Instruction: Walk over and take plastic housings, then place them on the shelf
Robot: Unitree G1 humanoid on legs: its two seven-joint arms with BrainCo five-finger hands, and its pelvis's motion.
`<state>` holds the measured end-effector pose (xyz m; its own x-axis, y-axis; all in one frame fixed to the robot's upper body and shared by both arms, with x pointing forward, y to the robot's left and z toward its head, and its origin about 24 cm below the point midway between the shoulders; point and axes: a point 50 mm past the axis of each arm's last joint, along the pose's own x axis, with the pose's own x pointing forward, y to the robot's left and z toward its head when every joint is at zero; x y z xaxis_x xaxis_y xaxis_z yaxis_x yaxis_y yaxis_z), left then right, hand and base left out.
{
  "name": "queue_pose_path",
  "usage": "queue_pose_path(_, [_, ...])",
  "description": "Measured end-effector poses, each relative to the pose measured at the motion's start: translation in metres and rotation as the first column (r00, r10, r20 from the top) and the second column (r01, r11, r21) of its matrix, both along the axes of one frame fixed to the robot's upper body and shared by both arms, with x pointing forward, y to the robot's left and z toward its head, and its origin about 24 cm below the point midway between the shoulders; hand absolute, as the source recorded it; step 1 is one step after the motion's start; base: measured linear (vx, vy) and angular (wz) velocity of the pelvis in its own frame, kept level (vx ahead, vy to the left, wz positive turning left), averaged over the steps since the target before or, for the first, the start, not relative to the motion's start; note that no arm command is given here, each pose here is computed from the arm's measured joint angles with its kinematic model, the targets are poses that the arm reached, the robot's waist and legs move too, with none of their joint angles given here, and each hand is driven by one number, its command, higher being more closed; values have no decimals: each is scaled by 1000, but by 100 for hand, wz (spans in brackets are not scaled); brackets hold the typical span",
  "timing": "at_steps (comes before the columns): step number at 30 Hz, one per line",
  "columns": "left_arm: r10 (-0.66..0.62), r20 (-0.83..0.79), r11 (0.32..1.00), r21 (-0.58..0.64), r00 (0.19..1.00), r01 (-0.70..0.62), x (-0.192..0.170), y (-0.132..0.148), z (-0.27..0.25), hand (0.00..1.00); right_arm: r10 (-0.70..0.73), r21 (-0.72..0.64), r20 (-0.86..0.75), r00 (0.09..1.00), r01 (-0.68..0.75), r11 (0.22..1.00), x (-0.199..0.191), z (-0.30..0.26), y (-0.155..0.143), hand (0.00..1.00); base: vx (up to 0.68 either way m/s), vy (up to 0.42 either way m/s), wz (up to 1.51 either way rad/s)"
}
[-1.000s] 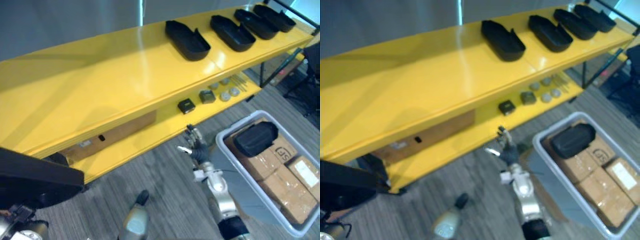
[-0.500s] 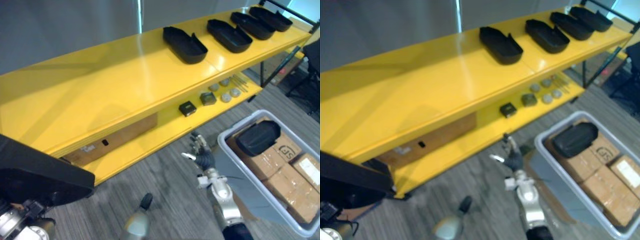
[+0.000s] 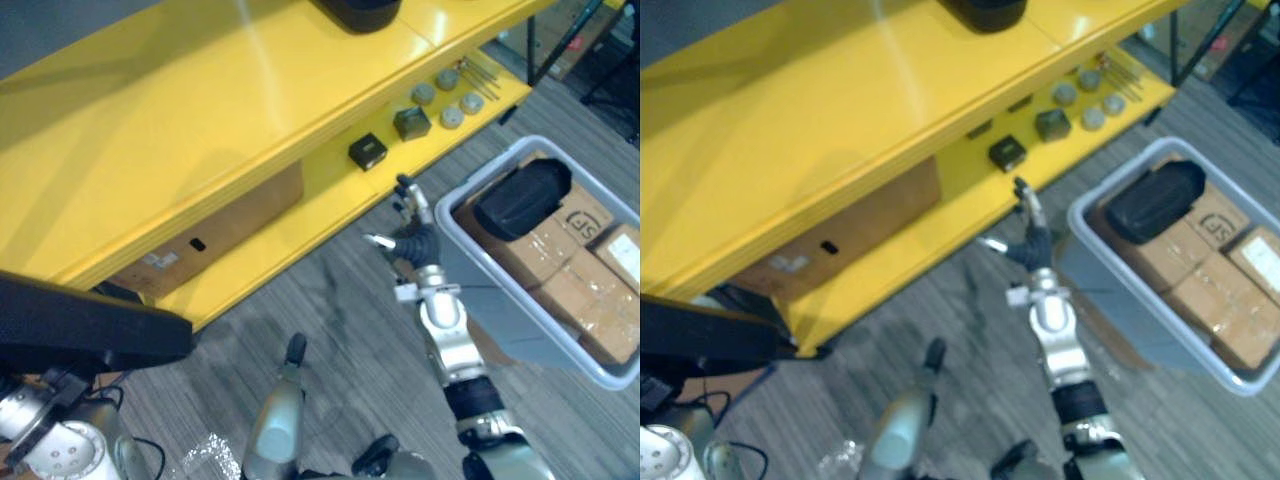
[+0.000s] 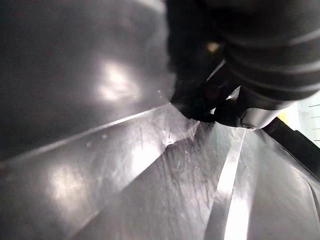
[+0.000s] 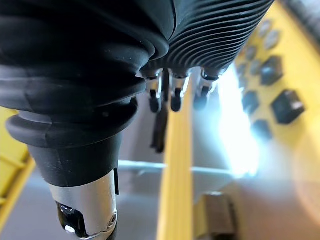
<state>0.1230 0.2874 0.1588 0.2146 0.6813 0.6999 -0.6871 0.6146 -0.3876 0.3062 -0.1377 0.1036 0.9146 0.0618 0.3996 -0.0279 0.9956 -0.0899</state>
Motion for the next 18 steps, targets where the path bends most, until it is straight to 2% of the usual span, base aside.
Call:
queue_pose_path(7, [5, -39, 1000, 18, 999, -4, -1, 0, -1, 100, 60, -15, 40, 997, -59, 998, -1, 10, 5, 0, 29, 31, 15])
queue_pose_path(12, [-12, -102, 996, 84, 995, 21, -9, -2, 0, 100, 28, 6, 68, 997, -29, 1000, -5, 10, 2, 0, 38, 145, 52])
queue_pose_path(14, [38, -141, 990, 141, 989, -18, -14, 1, 2, 100, 29, 31, 72, 997, -32, 999, -7, 8, 6, 0, 108, 198, 45])
queue_pose_path(18, [26, -94, 982, 190, 995, -8, -3, 2, 15, 100, 26, 11, 112, 993, -28, 1000, -7, 15, 2, 0, 148, 71, 60])
